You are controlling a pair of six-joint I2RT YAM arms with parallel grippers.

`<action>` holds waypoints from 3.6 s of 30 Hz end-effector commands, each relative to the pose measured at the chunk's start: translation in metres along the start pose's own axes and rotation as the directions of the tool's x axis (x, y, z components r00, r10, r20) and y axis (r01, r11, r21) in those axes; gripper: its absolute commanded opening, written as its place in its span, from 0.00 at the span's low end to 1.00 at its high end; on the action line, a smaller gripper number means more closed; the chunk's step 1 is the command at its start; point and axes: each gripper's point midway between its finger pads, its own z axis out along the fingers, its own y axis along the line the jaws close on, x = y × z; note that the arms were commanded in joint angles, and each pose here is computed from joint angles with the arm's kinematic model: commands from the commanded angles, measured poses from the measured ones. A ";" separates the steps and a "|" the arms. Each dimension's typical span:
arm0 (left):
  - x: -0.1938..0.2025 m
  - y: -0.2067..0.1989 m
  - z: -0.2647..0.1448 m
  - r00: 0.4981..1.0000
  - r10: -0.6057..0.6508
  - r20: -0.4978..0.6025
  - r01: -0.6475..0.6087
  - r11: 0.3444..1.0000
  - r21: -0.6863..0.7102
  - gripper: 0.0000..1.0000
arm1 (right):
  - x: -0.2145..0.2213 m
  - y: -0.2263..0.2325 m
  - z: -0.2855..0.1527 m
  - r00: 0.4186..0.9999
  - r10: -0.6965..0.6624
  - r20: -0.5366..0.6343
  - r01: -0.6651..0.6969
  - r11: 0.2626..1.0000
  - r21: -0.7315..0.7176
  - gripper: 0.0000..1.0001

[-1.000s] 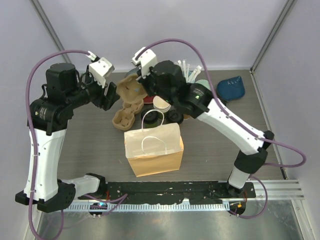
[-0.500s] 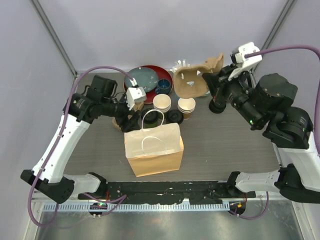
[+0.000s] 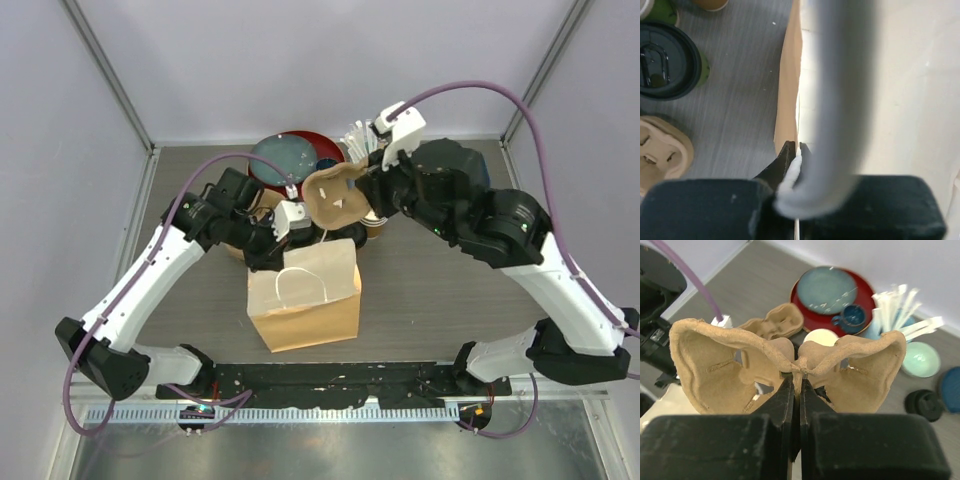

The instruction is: Pack the takeout coffee

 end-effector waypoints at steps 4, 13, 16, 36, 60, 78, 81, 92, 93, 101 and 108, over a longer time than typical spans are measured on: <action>-0.024 0.001 -0.026 0.987 -0.072 0.147 0.091 0.988 -0.126 0.00 | 0.025 0.056 0.010 0.987 0.122 -0.105 -0.138 0.978 -0.155 0.01; -0.022 -0.001 -0.036 0.968 -0.185 0.170 0.214 0.962 -0.169 0.00 | 0.056 0.108 0.011 0.989 0.118 -0.088 -0.133 0.974 -0.185 0.01; -0.026 -0.006 -0.038 0.962 -0.197 0.188 0.227 0.962 -0.149 0.00 | 0.073 0.123 0.018 0.991 0.076 -0.110 -0.100 0.967 -0.234 0.01; -0.027 0.001 -0.026 0.958 -0.207 0.199 0.237 0.961 -0.140 0.00 | 0.163 0.149 0.006 0.954 -0.235 -0.187 0.099 0.833 -0.544 0.01; -0.031 0.005 -0.021 0.963 -0.170 0.210 0.201 0.970 -0.136 0.00 | 0.201 0.122 0.031 0.848 -0.405 -0.341 0.216 0.852 -0.477 0.01; -0.026 -0.003 -0.011 0.970 -0.162 0.179 0.176 0.982 -0.064 0.00 | 0.139 0.155 0.073 0.854 -0.497 -0.153 0.403 0.818 -0.409 0.01; -0.029 -0.008 -0.015 0.970 -0.157 0.185 0.169 0.984 -0.049 0.00 | 0.150 0.160 0.073 0.847 -0.498 -0.188 0.382 0.815 -0.436 0.01; -0.025 -0.039 -0.030 0.969 -0.182 0.168 0.175 0.983 0.056 0.00 | 0.198 0.109 0.063 0.858 -0.375 -0.352 0.250 0.902 -0.352 0.01; -0.024 -0.041 -0.028 0.968 -0.187 0.166 0.177 0.982 0.070 0.00 | 0.204 0.109 0.060 0.859 -0.349 -0.374 0.222 0.913 -0.342 0.01; -0.031 -0.051 -0.033 0.955 -0.240 0.174 0.213 0.964 0.157 0.00 | 0.216 0.097 0.042 0.822 -0.275 -0.499 0.151 0.950 -0.275 0.01; -0.026 -0.037 -0.025 0.951 -0.256 0.174 0.242 0.965 0.096 0.00 | 0.228 0.089 0.039 0.815 -0.250 -0.522 0.144 0.961 -0.237 0.01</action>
